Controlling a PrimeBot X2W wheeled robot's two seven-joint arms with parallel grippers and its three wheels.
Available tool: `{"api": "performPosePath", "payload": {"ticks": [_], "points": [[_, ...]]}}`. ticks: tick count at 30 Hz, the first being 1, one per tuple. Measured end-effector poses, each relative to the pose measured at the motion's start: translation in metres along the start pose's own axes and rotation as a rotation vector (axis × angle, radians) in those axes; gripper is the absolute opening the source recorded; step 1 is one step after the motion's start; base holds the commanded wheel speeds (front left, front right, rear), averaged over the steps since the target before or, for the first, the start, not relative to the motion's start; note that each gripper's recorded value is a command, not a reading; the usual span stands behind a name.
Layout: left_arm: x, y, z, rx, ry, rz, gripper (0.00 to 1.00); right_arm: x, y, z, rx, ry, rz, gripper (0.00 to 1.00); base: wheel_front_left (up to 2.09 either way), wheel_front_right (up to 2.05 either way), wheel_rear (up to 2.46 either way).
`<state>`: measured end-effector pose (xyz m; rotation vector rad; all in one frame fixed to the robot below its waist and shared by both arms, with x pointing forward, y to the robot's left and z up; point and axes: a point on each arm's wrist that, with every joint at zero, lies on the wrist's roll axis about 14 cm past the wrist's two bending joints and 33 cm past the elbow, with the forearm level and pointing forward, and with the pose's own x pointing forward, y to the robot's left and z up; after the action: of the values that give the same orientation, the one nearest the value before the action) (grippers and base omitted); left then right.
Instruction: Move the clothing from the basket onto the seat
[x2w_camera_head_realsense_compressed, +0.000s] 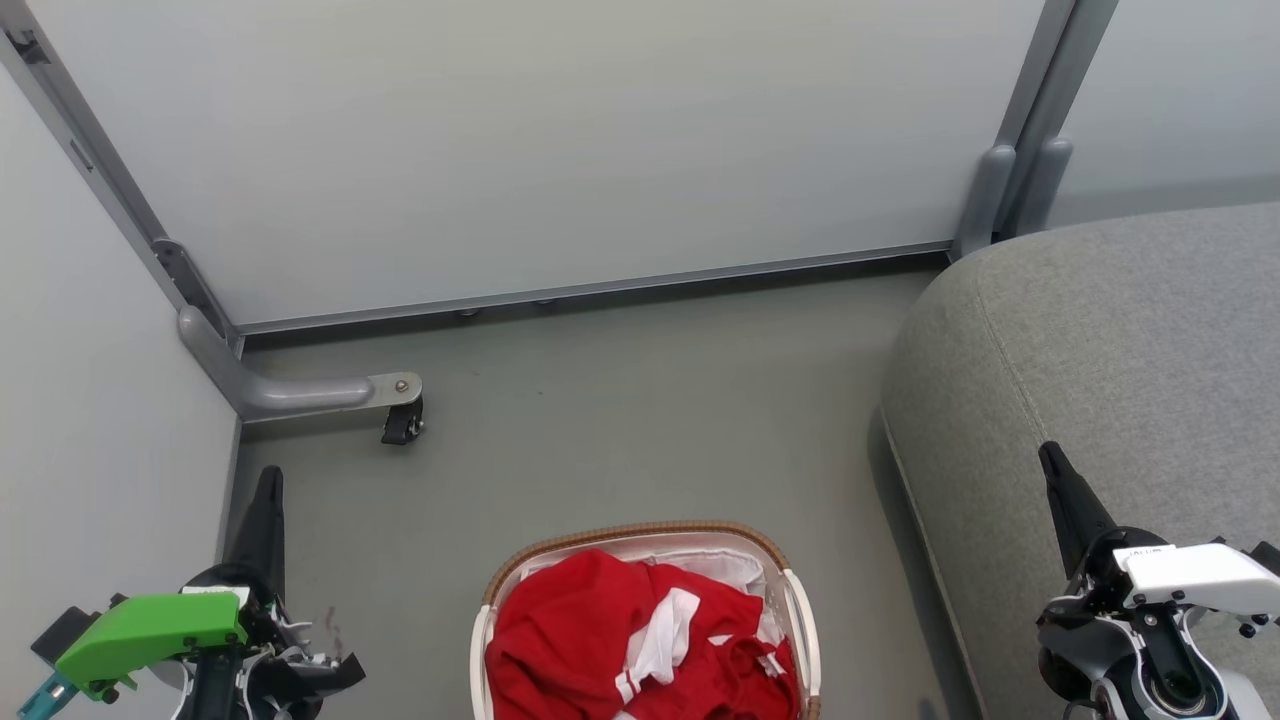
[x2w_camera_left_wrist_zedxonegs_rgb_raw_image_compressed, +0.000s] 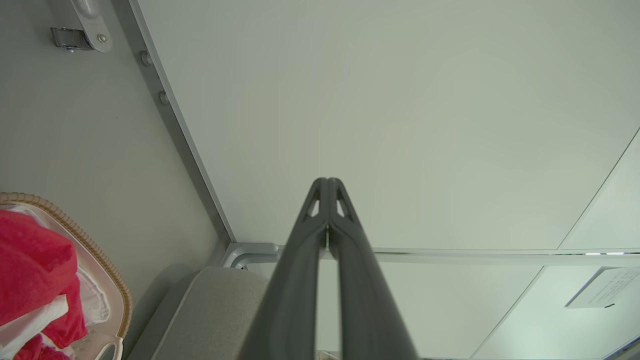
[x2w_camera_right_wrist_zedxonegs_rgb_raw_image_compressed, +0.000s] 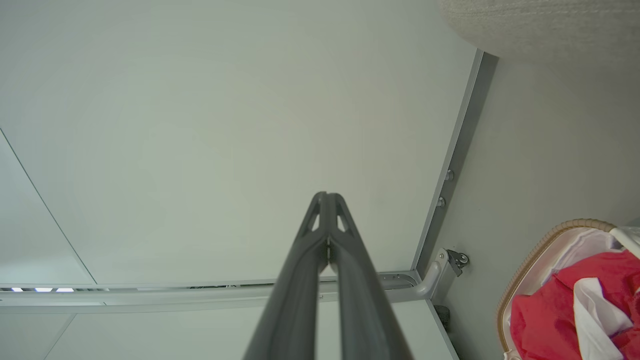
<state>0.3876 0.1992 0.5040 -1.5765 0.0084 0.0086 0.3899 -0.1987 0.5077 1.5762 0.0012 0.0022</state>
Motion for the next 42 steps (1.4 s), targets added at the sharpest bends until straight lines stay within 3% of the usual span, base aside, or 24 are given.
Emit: {"api": "performPosePath", "payload": {"ticks": [16,17,24,36,42], "points": [[0.0,0.0,0.0,0.0,0.0,0.0,0.0,0.0,0.0,0.0,0.0,0.0,0.0,0.0,0.0,0.0,0.0],[0.0,0.002,0.0,-0.001,0.0,0.005,1.0,0.0,-0.001,0.0,0.001,0.0,-0.004,1.0,0.0,0.0,0.0],[-0.014,0.033,-0.005,-0.01,0.003,0.099,1.0,-0.011,-0.028,-0.006,0.021,-0.004,-0.083,1.0,0.0,0.0,0.0],[-0.013,0.029,-0.016,0.055,0.008,0.087,1.0,-0.011,-0.029,0.0,-0.05,-0.045,-0.089,1.0,0.0,0.0,0.0],[-0.011,0.023,-0.017,0.132,0.004,0.068,1.0,-0.008,-0.018,0.008,-0.168,-0.071,-0.061,1.0,0.0,0.0,0.0]]}}
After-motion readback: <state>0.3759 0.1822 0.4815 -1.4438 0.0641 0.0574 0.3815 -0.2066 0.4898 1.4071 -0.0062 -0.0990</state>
